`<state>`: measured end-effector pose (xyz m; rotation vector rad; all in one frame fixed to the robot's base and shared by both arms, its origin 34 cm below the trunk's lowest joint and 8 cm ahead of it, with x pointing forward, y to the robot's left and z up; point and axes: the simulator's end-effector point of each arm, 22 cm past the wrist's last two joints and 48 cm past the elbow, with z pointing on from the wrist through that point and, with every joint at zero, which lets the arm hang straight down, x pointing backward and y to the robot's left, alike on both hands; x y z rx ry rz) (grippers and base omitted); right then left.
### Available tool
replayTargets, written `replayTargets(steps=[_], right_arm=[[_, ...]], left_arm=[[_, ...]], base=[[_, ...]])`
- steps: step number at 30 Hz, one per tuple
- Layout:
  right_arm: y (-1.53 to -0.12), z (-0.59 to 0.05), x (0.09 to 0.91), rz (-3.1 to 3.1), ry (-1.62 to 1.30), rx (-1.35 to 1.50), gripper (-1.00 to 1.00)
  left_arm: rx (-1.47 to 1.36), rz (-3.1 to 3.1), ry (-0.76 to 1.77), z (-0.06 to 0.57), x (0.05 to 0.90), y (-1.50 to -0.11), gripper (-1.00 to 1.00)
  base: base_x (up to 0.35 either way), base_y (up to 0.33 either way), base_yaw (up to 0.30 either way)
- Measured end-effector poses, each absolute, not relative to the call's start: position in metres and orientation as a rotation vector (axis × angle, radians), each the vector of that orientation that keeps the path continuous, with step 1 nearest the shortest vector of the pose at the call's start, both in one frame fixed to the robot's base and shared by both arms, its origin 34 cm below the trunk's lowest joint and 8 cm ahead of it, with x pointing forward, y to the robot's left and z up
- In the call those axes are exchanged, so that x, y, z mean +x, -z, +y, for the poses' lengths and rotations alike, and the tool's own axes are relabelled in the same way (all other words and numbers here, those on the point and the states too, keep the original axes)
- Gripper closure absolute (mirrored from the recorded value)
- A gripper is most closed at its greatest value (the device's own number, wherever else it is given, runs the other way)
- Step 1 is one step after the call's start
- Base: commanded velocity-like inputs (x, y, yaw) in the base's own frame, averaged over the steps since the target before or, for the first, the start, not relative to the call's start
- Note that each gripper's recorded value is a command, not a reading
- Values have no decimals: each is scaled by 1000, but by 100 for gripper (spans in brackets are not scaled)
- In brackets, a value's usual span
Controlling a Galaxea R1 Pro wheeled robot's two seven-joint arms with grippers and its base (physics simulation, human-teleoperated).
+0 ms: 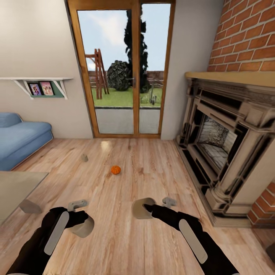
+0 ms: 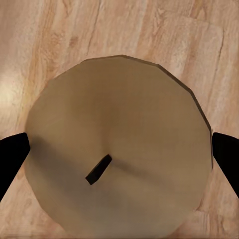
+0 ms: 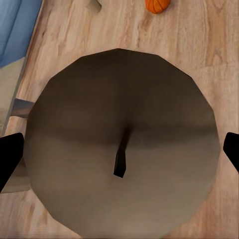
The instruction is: Place each of the two pumpkins and all three candles from the living room inside a cabinet in the living room (use any cabinet), then make sure every cabinet is closed, and position the cauldron so it is next to a table in the living room.
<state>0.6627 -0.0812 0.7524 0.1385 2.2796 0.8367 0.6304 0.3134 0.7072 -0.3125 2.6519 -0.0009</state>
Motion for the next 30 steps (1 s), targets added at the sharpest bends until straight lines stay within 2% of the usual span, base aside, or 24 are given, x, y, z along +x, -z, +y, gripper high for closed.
replayTargets(steps=[17,30], right_arm=[[-756,-83,663,2288,-824,140,100],[-742,-87,656,2330,-816,148,100]], left_arm=[[-300,2659,4,309,630,-712,100],[-359,2842,-76,328,581,-642,100]], base=[[0,0,287],[0,0,289]])
